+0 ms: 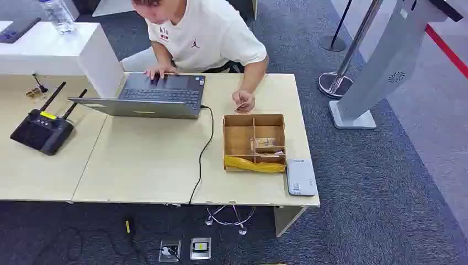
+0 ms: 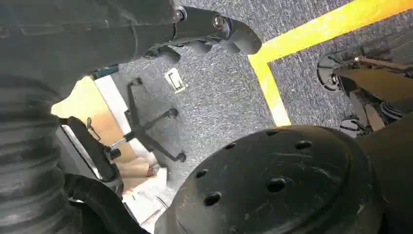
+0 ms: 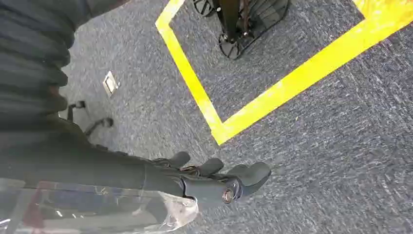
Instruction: Pass the card to the sensor for recognition and then transmit it.
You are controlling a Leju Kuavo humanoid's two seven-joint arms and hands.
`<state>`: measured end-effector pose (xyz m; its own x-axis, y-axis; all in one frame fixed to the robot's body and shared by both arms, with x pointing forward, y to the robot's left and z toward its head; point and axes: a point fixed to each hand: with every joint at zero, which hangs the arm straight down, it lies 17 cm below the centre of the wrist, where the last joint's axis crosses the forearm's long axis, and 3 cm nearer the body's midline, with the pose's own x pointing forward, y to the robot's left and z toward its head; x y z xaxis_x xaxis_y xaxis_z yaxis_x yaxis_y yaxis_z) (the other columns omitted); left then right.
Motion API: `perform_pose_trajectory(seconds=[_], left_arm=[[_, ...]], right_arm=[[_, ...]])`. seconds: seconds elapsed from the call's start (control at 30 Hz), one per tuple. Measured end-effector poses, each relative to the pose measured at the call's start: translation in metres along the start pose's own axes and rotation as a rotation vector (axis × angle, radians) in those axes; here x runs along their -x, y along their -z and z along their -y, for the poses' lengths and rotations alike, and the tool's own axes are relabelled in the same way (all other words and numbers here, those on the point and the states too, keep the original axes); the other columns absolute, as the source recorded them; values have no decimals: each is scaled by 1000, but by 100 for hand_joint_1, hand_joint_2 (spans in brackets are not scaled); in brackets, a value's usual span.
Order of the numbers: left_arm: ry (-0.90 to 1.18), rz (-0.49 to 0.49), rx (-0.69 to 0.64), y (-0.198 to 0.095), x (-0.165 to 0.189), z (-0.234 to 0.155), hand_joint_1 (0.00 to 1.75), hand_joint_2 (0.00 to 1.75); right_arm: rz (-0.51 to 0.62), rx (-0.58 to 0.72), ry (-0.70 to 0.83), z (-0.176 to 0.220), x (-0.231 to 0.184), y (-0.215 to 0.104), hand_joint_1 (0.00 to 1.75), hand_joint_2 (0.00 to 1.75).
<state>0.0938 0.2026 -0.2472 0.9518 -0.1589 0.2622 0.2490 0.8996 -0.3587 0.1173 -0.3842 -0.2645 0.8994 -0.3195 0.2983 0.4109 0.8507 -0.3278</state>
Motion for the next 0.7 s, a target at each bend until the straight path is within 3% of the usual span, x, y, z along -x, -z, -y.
perform_pose_trajectory(seconds=[0.5,0.7], left_arm=[[24,-11,7,1,3,4,0,175],[26,-11,8,1,3,4,0,175]], right_arm=[[-2,24,39,4,-4,1,0,175],[105,128,194,28,-33,2,0,175]])
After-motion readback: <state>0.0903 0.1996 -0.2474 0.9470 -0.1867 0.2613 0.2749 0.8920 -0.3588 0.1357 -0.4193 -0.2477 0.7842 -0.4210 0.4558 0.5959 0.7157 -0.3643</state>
